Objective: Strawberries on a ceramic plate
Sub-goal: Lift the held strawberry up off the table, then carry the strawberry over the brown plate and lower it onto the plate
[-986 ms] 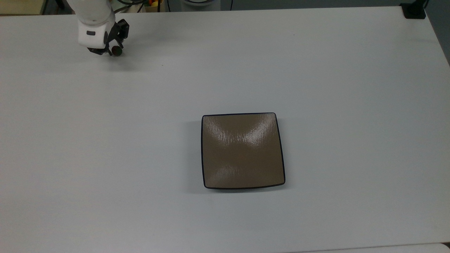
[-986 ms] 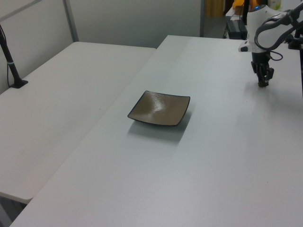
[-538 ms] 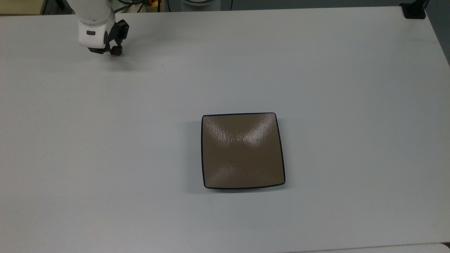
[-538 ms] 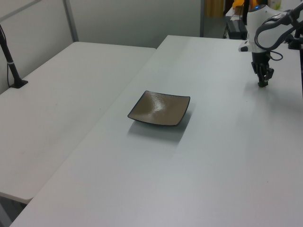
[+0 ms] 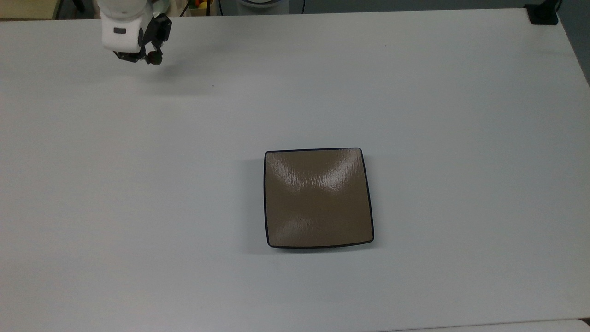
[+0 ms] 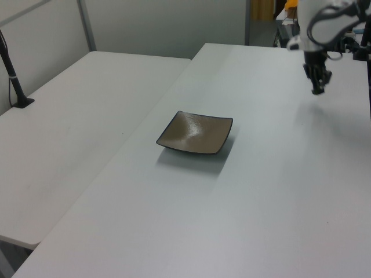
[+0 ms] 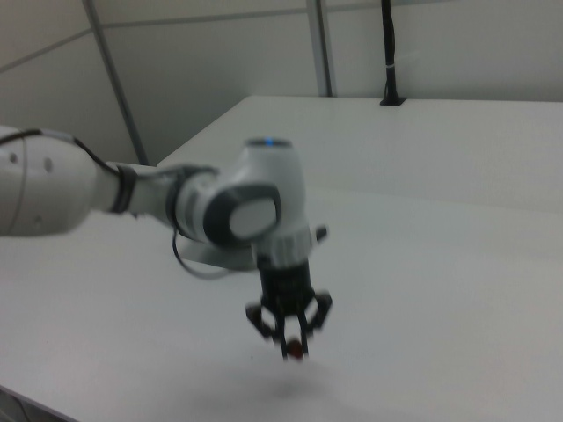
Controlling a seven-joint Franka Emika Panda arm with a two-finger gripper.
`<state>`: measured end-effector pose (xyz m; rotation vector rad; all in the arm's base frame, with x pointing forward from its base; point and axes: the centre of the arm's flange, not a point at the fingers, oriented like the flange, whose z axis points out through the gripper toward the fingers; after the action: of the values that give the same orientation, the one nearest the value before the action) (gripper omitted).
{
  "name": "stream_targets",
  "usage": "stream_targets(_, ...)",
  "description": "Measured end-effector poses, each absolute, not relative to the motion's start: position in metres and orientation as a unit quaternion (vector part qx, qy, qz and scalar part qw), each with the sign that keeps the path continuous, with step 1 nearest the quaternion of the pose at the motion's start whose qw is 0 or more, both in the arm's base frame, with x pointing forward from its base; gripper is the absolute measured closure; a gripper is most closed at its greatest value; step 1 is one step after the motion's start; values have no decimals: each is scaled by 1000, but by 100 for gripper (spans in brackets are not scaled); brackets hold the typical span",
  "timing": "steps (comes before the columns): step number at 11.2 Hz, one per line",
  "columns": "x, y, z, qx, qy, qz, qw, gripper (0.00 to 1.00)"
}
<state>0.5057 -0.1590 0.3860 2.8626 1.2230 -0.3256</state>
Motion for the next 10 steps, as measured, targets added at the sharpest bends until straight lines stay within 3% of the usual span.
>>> stream_targets(4, 550, -101, 472, 927, 374, -32, -4, 70)
stream_targets(7, 575, -59, 495, 938, 346, 5, -13, 70)
stream_targets(10, 605, -15, 496, 950, 311, 19, -16, 70)
